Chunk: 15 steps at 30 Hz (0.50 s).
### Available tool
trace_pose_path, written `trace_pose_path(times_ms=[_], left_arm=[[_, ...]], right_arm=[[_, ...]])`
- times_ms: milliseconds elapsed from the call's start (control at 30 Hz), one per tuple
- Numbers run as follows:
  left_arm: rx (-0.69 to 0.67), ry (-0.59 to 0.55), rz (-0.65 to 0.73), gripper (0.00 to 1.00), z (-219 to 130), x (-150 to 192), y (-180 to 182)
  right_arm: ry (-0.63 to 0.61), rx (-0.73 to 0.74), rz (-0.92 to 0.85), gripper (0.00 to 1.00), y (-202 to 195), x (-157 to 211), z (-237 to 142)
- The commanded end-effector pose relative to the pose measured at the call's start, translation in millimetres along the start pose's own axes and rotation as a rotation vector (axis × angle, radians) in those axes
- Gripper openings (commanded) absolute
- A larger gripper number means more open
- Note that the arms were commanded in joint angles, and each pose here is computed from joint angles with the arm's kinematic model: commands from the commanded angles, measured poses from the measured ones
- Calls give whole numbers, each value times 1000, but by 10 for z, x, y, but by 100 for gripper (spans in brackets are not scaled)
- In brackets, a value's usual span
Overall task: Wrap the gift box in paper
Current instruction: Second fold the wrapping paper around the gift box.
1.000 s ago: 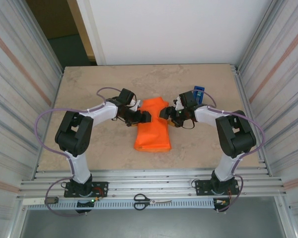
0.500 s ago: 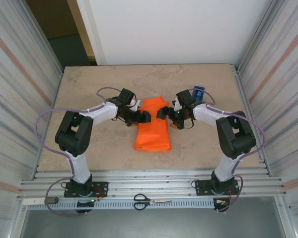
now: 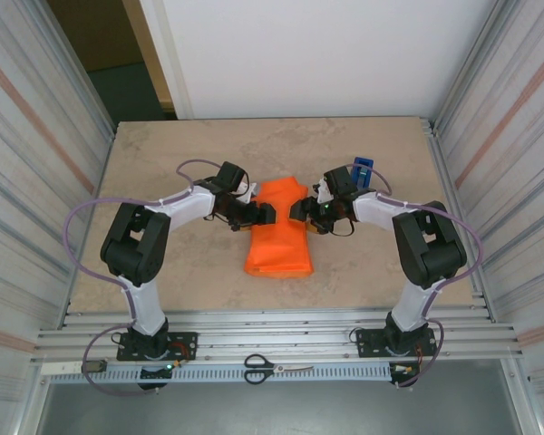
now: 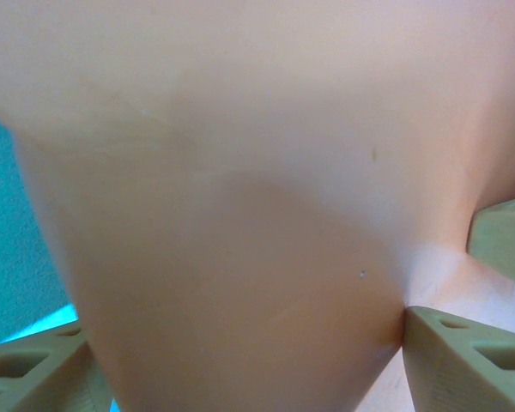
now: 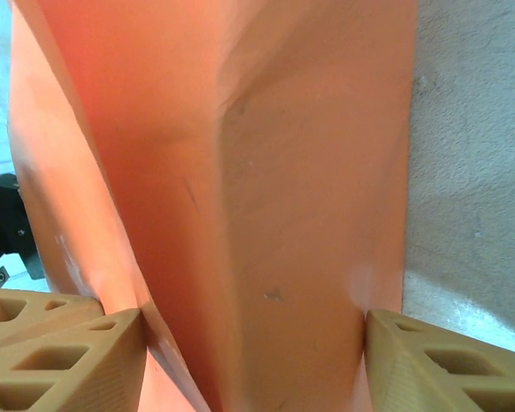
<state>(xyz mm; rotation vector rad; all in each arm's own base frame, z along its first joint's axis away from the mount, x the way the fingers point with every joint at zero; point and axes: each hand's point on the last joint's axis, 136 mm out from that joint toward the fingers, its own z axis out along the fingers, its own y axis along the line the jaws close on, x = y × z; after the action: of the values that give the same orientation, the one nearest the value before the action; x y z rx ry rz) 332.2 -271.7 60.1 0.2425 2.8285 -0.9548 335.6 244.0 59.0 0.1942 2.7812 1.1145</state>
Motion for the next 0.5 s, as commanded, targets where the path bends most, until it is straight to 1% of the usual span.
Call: trace_pose_path(times_ms=[0,133,233,467], left_arm=[[-100,100,12,81,167,287,232],[-63,64,24,81,56,134,79],[-32,35,45,83,-76,11,-81],[-9,-90,84,84,-548,-216,-394]], right_arm=[[56,142,81,61,-439,229,65],[56,148,91,58,-462,245,72],[59,152,90,56,-471,265,88],[59,165,97,56,-514,287,105]])
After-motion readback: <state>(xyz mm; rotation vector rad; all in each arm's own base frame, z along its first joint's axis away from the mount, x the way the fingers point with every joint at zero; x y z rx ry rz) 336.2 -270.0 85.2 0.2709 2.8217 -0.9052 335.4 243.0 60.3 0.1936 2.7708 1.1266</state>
